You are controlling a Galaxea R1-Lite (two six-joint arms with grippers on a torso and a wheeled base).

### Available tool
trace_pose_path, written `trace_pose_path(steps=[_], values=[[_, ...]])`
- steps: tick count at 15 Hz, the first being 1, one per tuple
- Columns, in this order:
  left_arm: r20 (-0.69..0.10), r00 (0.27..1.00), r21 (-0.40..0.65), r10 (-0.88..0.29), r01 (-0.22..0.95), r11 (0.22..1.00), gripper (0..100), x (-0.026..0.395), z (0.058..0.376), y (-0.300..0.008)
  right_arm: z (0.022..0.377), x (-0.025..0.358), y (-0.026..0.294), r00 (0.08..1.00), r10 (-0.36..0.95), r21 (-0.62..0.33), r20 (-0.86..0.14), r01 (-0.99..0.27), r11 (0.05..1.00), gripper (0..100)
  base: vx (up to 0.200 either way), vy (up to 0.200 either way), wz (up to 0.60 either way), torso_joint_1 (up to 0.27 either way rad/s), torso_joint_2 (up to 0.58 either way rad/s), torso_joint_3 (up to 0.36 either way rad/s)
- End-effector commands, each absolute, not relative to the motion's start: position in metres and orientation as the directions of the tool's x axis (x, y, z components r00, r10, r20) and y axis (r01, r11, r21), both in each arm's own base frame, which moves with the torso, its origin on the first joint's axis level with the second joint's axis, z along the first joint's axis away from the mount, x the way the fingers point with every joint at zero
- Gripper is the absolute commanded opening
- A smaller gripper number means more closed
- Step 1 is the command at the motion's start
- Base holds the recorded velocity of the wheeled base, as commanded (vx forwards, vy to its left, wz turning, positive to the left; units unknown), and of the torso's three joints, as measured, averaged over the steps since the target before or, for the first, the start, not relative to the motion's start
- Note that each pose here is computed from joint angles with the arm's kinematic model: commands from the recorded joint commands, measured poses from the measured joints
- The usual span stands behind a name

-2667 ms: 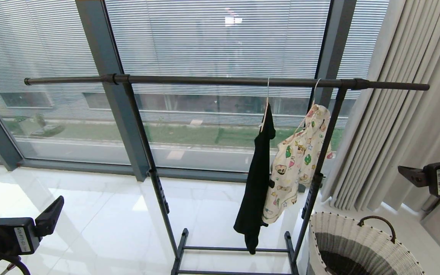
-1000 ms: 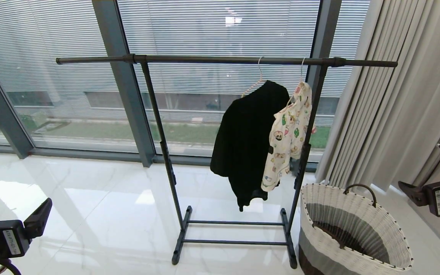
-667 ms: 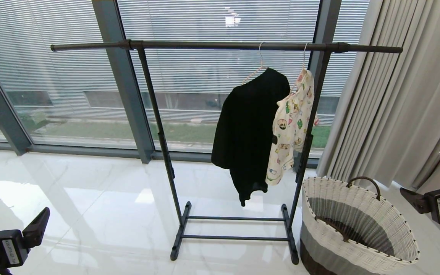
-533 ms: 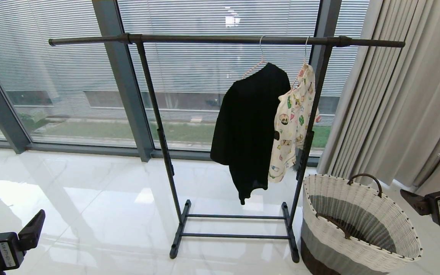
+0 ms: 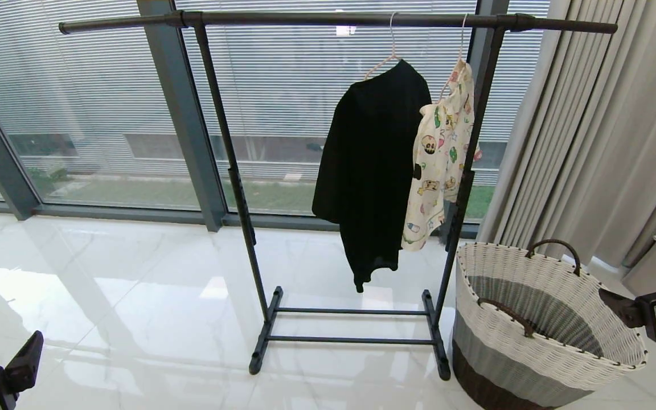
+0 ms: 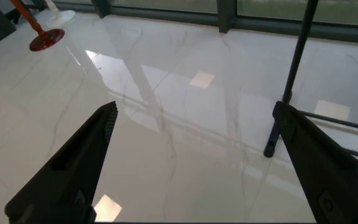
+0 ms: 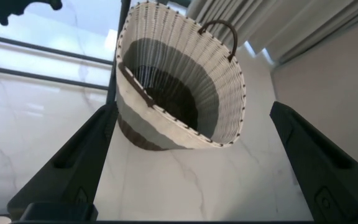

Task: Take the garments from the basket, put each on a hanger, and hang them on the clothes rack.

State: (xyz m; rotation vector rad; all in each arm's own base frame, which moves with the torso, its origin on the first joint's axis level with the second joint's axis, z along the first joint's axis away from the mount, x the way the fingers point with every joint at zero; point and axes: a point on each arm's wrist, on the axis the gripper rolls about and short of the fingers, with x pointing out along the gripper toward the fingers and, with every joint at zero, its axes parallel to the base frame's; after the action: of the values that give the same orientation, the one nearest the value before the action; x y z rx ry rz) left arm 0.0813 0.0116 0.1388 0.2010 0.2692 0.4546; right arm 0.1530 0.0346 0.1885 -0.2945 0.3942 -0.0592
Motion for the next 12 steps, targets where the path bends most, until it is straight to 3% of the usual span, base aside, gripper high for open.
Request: trace_pose_path(steps=[1,6,7,9,12], values=[[-0.194,0.864,0.243,0.464,-0.416,0.876,100,0.074,0.137,0.012,0.187,0.152,0.033,0.921,-0.118,-0.294,-0.37,0.004,0.956,100,0.0,0.0,0.0,-0.163,0.46,0.295],[-0.178,0.851,0.202,0.494,-0.46,0.865,100,0.059,0.125,0.014,0.175,0.137,0.017,0.902,-0.197,-0.271,-0.384,0.093,0.958,100,0.0,0.0,0.0,-0.132,0.41,0.282],[-0.167,0.849,0.158,0.501,-0.479,0.864,100,0.053,0.122,0.014,0.172,0.132,0.014,0.899,-0.212,-0.232,-0.384,0.128,0.964,100,0.0,0.0,0.0,-0.046,0.14,0.115],[-0.129,0.779,0.125,0.613,-0.6,0.79,100,0.041,0.12,0.016,0.159,0.122,0.003,0.868,-0.284,-0.188,-0.406,0.225,0.956,100,0.0,0.0,0.0,-0.019,0.07,0.044],[-0.101,0.747,0.115,0.657,-0.647,0.753,100,0.029,0.118,0.016,0.145,0.103,-0.009,0.832,-0.366,-0.194,-0.417,0.312,0.93,100,0.0,0.0,0.0,0.0,0.0,0.0]])
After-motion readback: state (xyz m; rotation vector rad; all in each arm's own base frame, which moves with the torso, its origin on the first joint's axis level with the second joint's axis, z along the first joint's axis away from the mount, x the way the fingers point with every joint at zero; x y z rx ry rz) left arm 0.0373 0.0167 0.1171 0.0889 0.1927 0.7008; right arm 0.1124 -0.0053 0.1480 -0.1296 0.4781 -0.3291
